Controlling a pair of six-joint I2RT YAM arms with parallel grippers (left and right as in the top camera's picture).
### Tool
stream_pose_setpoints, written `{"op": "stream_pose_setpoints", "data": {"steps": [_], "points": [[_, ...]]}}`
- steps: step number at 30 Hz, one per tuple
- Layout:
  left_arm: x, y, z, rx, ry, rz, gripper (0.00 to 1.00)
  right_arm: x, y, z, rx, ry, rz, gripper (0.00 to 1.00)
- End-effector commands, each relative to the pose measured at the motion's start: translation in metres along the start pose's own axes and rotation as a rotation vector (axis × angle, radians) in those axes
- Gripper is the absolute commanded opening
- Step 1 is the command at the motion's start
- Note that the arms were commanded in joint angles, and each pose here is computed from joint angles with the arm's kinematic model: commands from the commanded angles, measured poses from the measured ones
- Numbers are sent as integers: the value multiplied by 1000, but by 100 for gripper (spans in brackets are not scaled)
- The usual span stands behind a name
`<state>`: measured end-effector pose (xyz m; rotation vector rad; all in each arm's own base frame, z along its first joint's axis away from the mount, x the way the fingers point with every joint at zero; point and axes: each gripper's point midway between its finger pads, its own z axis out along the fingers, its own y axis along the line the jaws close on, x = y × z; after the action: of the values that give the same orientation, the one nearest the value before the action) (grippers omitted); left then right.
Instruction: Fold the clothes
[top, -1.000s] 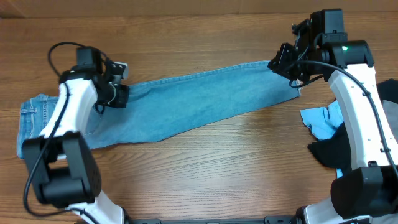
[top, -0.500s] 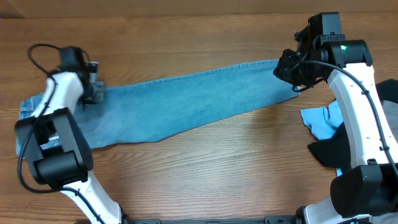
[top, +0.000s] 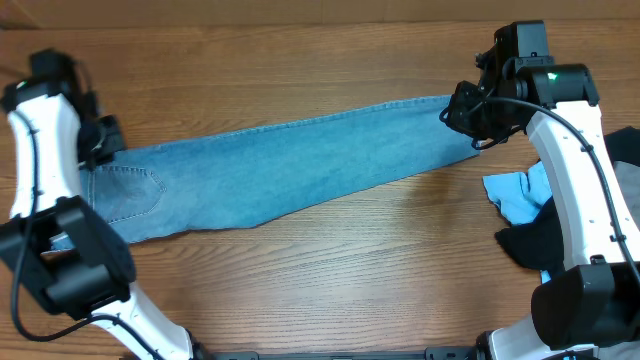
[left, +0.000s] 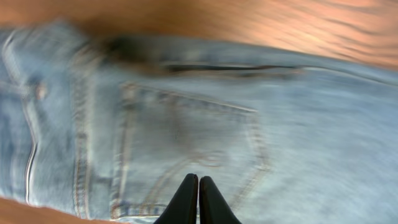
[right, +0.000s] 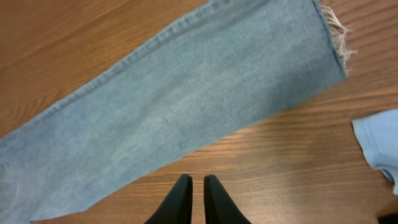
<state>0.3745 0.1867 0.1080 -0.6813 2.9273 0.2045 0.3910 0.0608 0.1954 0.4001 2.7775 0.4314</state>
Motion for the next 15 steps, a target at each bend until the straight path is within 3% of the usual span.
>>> {"op": "stream_pose_setpoints", "data": {"steps": [1,6,15], "points": [[10,46,34,-19,24,-247,6,2,-1,-2,11,3,-8,11],[23,98,78,-38,-2,-387,6,5,-3,-2,17,16,-4,11],[82,141,123,-79,127,-601,9,6,-3,-2,18,19,-3,11]]}}
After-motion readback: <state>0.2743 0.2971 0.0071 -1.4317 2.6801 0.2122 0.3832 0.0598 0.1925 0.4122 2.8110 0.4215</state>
